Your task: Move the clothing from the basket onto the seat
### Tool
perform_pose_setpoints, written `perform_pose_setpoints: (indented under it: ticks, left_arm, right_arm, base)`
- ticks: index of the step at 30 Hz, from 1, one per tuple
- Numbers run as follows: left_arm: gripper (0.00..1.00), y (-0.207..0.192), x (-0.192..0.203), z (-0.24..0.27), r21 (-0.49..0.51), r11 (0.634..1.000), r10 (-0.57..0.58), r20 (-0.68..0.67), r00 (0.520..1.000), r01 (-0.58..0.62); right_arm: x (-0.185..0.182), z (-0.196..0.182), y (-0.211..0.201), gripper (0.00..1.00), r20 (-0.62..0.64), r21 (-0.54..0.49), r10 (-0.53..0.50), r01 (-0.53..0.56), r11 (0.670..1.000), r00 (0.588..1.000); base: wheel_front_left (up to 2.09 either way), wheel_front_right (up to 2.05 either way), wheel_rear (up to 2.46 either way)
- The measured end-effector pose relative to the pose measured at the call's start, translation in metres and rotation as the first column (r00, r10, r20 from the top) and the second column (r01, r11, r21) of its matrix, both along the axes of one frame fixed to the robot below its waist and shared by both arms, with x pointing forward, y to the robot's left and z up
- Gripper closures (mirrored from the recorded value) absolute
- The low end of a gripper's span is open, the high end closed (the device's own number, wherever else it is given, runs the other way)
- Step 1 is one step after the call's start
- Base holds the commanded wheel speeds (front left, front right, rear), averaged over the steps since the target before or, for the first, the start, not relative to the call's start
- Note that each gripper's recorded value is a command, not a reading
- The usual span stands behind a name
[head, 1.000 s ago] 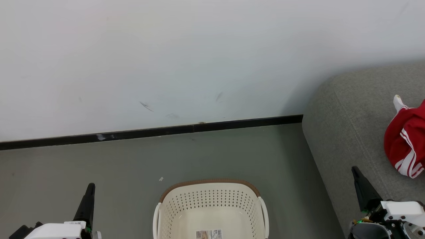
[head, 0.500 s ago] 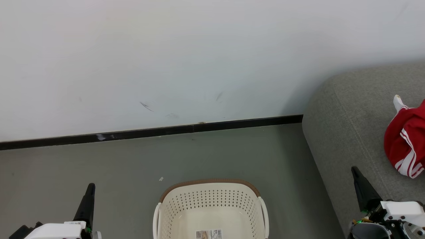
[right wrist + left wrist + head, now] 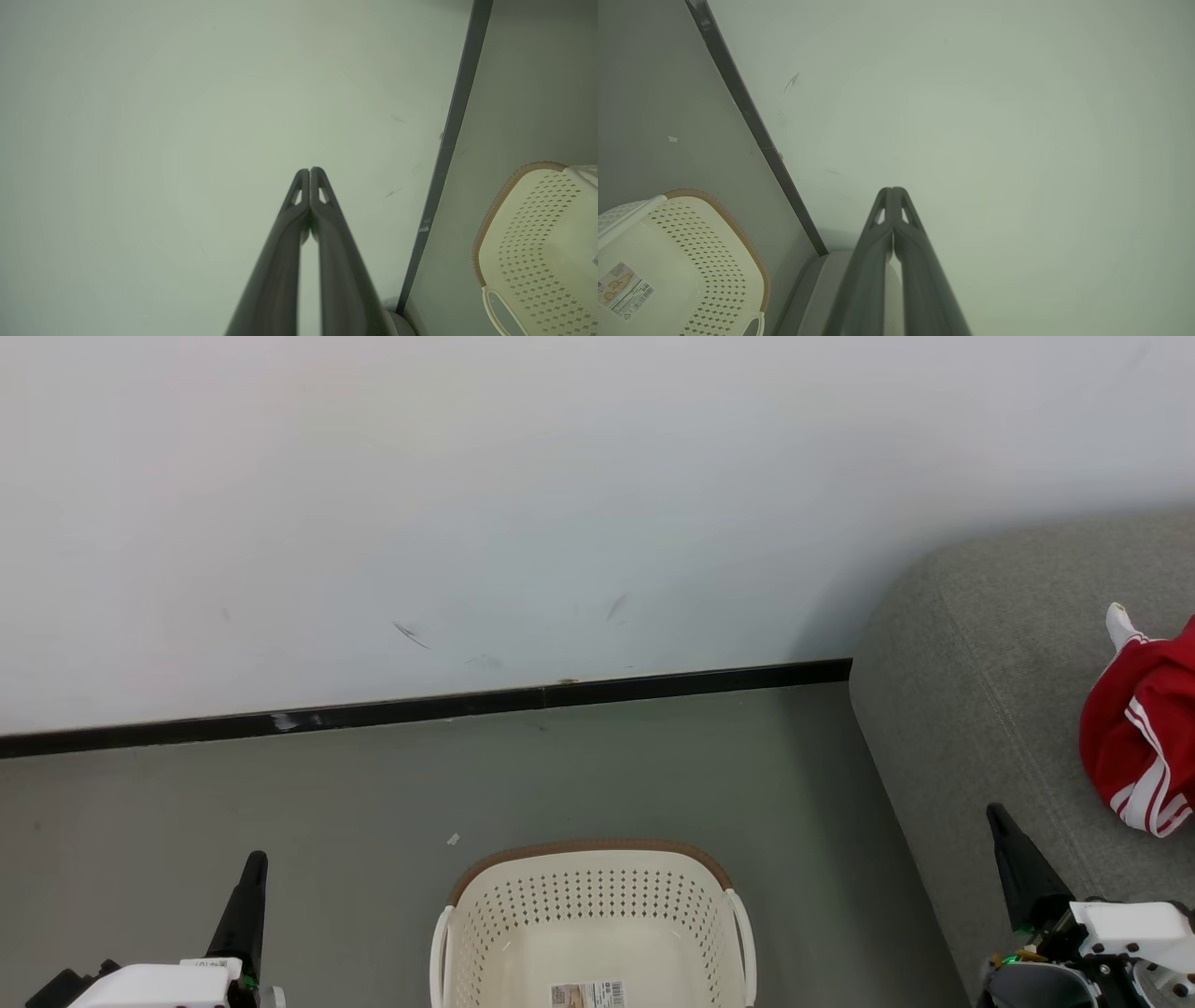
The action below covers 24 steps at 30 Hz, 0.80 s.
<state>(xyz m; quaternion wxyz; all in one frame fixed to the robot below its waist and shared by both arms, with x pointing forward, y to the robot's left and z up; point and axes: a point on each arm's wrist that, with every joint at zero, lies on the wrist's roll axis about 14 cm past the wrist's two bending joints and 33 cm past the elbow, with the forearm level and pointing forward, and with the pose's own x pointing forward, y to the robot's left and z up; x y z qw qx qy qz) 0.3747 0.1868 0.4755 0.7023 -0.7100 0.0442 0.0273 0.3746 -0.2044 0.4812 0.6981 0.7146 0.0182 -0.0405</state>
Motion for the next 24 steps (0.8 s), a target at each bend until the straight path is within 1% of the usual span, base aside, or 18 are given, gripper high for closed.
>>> perform_pose_setpoints:
  ticks: [24]
  left_arm:
    - [1.00, 0.0002, 0.0000, 0.0001, 0.000, 1.000, 0.001, 0.000, 1.000, -0.001]
  right_arm:
    - [-0.0001, -0.0001, -0.0003, 1.00, 0.000, 0.001, -0.003, 0.003, 1.000, 1.000]
  base:
    - [0.00, 0.00, 0.00]
